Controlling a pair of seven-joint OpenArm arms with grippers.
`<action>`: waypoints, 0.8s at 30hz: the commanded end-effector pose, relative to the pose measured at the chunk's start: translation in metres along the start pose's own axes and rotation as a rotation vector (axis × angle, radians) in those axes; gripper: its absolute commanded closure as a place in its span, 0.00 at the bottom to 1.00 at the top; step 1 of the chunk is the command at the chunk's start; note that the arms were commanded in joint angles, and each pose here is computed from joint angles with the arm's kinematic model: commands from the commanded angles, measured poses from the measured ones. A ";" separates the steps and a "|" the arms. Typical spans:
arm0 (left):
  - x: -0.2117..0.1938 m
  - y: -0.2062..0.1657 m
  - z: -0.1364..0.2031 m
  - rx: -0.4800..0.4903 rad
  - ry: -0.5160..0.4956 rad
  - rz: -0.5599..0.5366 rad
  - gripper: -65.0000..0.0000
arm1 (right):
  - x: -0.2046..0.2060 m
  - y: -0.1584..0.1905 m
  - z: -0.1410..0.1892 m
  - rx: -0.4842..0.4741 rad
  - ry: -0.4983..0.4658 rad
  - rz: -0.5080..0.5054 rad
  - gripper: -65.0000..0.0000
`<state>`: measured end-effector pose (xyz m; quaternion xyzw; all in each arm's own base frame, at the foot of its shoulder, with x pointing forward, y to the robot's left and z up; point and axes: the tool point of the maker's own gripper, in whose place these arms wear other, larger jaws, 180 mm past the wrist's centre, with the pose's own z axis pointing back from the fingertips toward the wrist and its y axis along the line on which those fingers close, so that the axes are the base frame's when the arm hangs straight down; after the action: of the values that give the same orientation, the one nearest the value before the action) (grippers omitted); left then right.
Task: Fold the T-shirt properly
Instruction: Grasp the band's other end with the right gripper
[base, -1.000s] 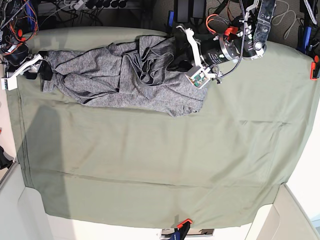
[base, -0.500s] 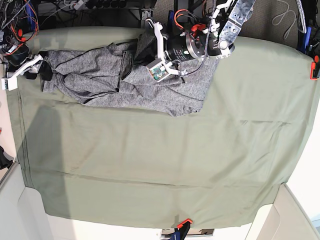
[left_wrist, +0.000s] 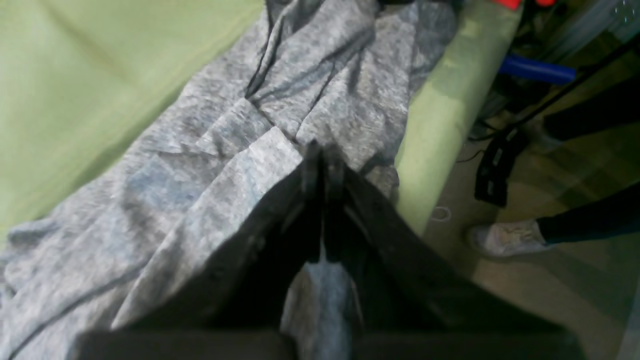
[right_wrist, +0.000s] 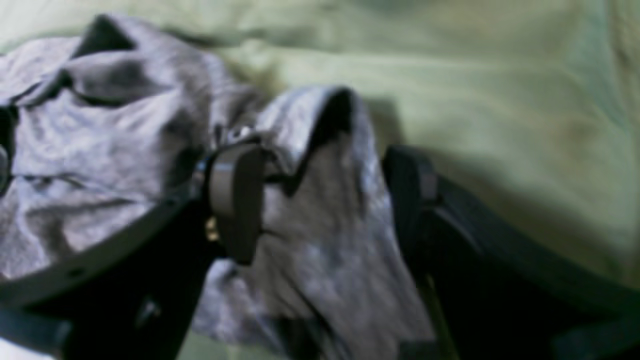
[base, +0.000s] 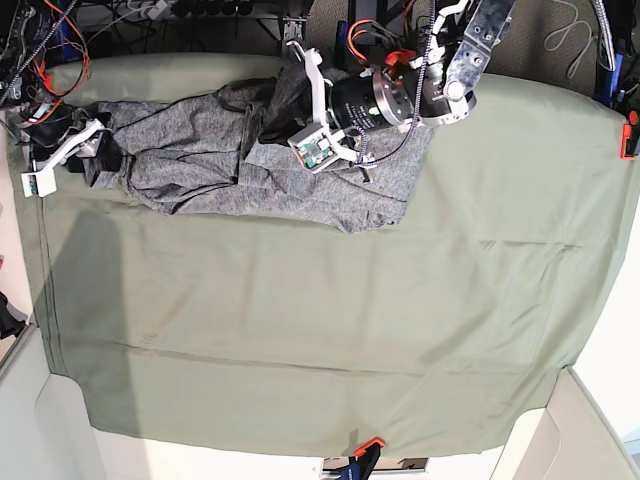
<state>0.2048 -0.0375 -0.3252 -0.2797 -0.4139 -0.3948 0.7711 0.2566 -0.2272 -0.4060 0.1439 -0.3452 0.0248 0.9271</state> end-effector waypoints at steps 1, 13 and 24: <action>0.014 -0.001 0.004 -0.001 -0.048 -0.011 1.00 | 0.003 0.001 0.001 0.003 0.003 0.022 0.42; 0.019 0.049 0.034 0.136 -0.075 0.025 1.00 | 0.002 0.011 -0.003 0.029 0.006 0.038 0.92; 0.002 0.139 0.109 0.390 -0.032 0.016 1.00 | 0.034 0.063 0.003 0.222 -0.138 -0.035 1.00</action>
<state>0.2735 0.1185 -0.2923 -0.1345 -0.4782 -0.2944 0.8164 0.2625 -0.1728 -0.3815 0.2429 -0.3741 0.0280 0.8946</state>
